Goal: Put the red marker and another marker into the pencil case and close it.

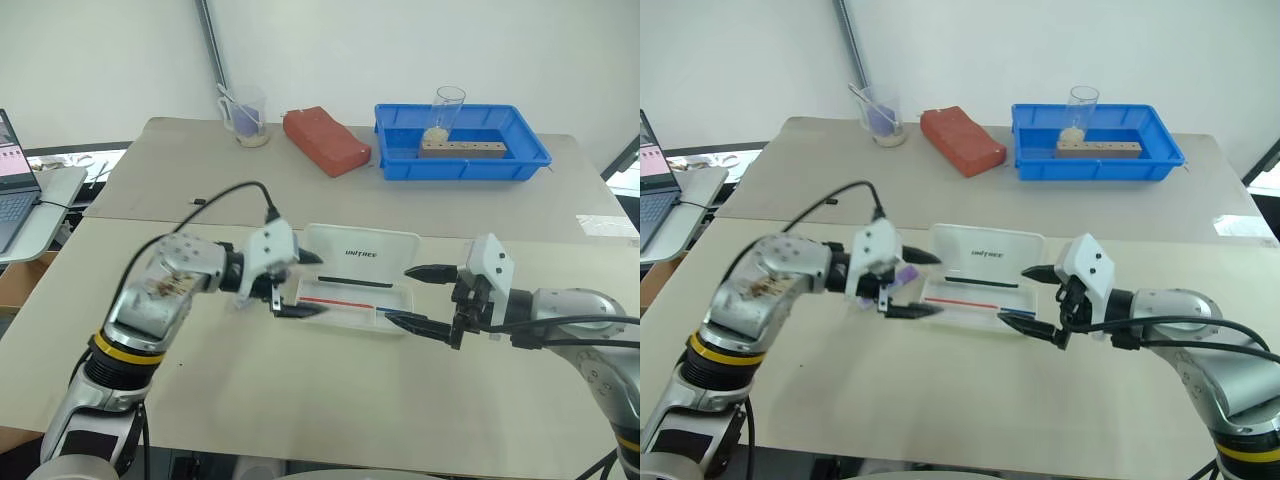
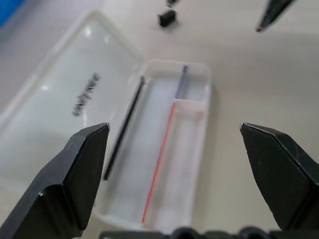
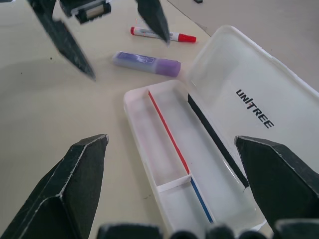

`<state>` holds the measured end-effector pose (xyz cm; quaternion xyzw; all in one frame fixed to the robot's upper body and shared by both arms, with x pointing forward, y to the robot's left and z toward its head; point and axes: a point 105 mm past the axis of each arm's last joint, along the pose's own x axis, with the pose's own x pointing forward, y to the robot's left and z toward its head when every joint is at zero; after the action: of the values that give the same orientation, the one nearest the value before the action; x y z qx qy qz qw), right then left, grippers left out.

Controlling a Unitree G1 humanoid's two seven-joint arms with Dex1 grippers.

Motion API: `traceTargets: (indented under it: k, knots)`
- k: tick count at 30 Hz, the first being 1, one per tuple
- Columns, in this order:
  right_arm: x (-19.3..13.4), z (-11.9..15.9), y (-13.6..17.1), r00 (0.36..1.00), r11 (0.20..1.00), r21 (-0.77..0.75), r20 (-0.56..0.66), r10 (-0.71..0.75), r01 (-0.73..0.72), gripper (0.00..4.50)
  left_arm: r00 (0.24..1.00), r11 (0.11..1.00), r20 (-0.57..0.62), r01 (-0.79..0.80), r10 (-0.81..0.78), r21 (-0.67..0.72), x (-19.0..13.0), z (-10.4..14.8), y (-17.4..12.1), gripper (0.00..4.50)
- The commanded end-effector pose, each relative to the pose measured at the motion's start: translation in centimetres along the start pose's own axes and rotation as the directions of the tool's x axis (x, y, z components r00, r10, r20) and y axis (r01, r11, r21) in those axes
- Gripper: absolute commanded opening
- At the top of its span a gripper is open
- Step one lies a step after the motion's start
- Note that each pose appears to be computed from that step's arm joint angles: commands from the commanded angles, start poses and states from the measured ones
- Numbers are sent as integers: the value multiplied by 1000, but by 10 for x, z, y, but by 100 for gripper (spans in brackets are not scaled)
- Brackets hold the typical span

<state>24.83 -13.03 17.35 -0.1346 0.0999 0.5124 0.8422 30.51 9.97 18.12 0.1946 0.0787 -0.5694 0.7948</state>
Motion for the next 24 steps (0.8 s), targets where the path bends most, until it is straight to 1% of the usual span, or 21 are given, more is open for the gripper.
traceTargets:
  k: [1, 3, 6, 8, 12, 15, 18, 19, 21, 23, 24]
  knots:
    - [3, 34, 9, 995, 997, -52, 87, 53, -48, 450, 949, 948, -44, -314, 311, -60, -48, -20, 57, 447]
    - [12, 49, 14, 986, 995, -55, 138, 92, -85, 450, 899, 898, -111, -433, 424, -77, -68, -47, 78, 447]
    - [22, 66, 17, 974, 991, -67, 188, 129, -118, 450, 866, 864, -171, -491, 470, -113, -80, -79, 90, 447]
    - [28, 78, 15, 965, 989, -86, 222, 139, -122, 450, 863, 856, -192, -495, 467, -146, -82, -96, 93, 447]
    - [42, 104, 18, 943, 979, -144, 281, 179, -143, 450, 894, 862, -208, -440, 397, -250, -74, -123, 90, 447]
    - [50, 114, 23, 931, 973, -170, 303, 203, -156, 450, 903, 864, -236, -418, 360, -281, -69, -140, 87, 447]
    - [53, 116, 25, 927, 972, -170, 312, 209, -162, 450, 896, 865, -268, -423, 354, -270, -69, -152, 86, 363]
    - [54, 115, 25, 927, 973, -167, 313, 207, -160, 450, 896, 865, -266, -423, 355, -271, -70, -153, 86, 312]
    - [54, 110, 24, 931, 975, -160, 306, 198, -154, 450, 898, 868, -266, -419, 352, -267, -71, -154, 86, 228]
    - [53, 105, 23, 937, 978, -154, 296, 185, -144, 450, 899, 870, -264, -416, 349, -265, -73, -154, 86, 124]
    - [53, 102, 22, 942, 978, -157, 285, 179, -138, 450, 900, 873, -263, -413, 348, -260, -75, -153, 86, 84]
